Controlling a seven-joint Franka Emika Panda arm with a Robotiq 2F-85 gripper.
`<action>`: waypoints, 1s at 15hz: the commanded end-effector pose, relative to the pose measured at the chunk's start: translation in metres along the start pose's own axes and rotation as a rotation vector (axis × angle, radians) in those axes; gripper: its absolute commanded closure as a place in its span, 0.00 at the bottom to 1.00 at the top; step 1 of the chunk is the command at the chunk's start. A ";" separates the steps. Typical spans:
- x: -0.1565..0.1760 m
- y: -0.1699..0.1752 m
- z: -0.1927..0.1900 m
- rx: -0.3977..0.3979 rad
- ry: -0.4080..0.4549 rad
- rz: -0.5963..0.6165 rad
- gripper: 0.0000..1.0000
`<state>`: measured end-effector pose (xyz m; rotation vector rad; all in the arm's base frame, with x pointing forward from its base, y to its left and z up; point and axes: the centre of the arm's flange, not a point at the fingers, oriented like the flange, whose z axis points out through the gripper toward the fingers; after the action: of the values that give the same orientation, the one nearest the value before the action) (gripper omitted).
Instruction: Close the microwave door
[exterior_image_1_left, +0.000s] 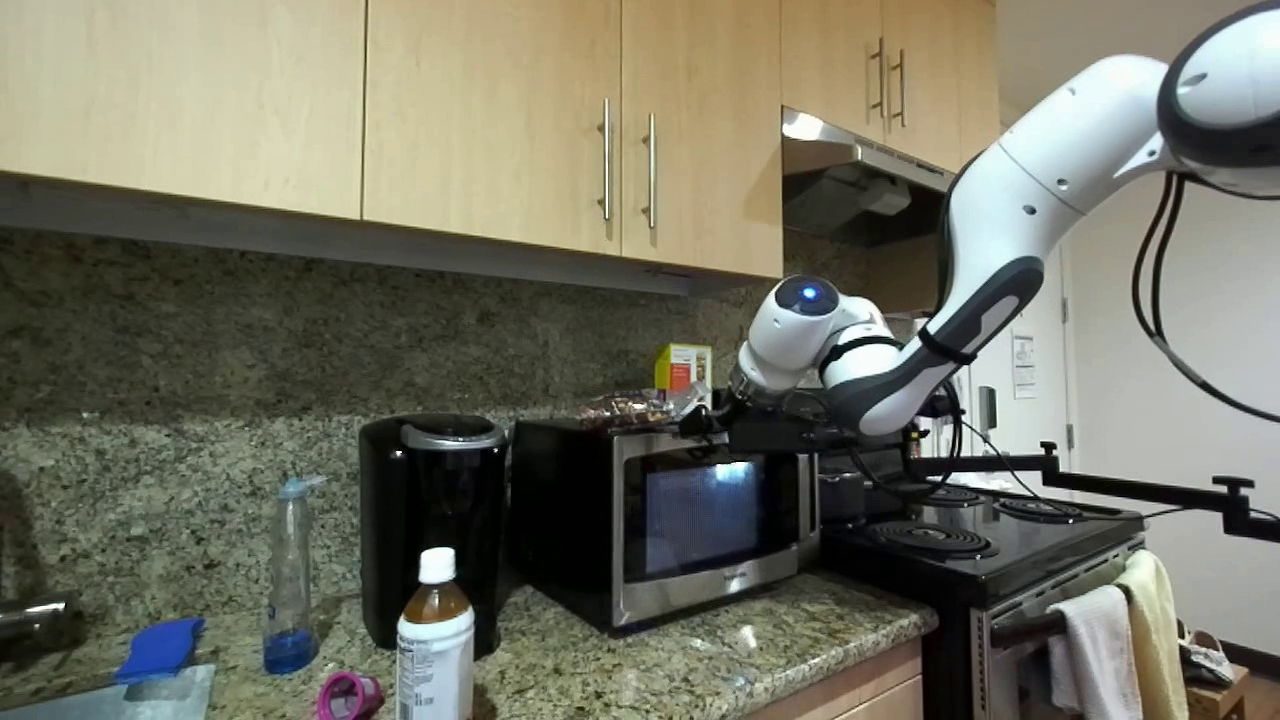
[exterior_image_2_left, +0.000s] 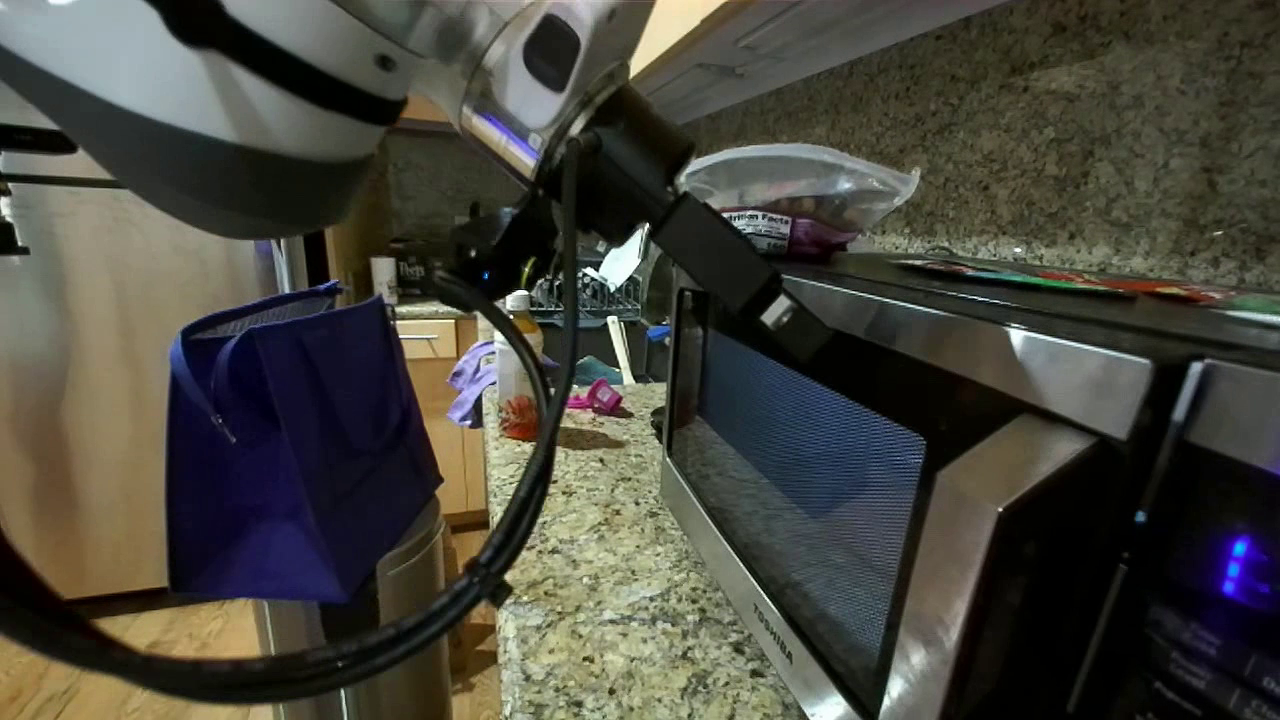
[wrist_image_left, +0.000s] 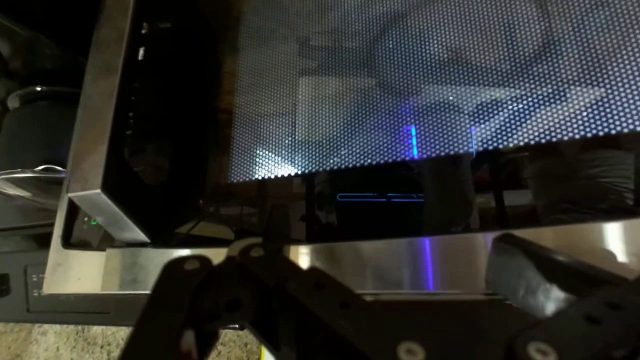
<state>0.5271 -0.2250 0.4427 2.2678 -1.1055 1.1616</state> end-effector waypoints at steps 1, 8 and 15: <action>0.009 -0.008 0.030 0.016 -0.004 0.025 0.00; 0.005 -0.005 0.037 0.014 0.075 0.079 0.00; -0.003 0.005 0.050 0.059 0.227 0.134 0.00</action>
<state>0.5229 -0.2237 0.4234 2.1563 -1.1294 1.3619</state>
